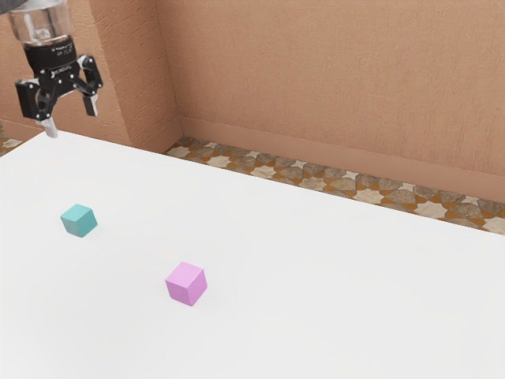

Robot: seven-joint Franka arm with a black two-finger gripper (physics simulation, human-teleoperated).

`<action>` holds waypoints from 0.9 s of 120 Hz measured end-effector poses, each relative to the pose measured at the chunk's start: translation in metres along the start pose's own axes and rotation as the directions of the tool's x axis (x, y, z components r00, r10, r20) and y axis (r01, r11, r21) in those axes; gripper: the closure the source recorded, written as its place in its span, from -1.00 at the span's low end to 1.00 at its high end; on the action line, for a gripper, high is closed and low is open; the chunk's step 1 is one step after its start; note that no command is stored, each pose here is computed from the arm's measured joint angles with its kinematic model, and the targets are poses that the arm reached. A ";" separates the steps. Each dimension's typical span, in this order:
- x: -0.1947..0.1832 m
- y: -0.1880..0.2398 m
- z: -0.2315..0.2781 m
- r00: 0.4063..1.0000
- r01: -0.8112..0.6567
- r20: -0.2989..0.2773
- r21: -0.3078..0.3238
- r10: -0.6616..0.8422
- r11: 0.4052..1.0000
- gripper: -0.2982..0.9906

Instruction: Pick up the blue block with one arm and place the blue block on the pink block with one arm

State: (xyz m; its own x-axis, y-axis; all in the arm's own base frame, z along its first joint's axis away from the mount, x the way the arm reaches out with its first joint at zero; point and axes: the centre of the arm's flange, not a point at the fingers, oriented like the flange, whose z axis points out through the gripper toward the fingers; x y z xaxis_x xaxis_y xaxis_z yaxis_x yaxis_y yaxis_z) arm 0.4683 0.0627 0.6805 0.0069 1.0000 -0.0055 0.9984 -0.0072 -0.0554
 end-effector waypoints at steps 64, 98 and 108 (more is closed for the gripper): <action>0.027 0.058 0.148 0.979 -0.195 -0.048 0.070 0.199 0.978 -0.54; 0.131 0.058 0.195 0.864 -0.503 -0.010 0.037 0.503 0.864 -0.54; 0.158 0.046 0.220 0.830 -0.558 0.004 0.025 0.558 0.830 -0.54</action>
State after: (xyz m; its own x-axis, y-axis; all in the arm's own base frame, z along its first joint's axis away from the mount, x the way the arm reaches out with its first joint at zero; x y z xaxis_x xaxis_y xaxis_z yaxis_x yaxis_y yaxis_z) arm 0.5028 0.2189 0.4578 0.5627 0.8257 -0.0393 0.8230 -0.5640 -0.0676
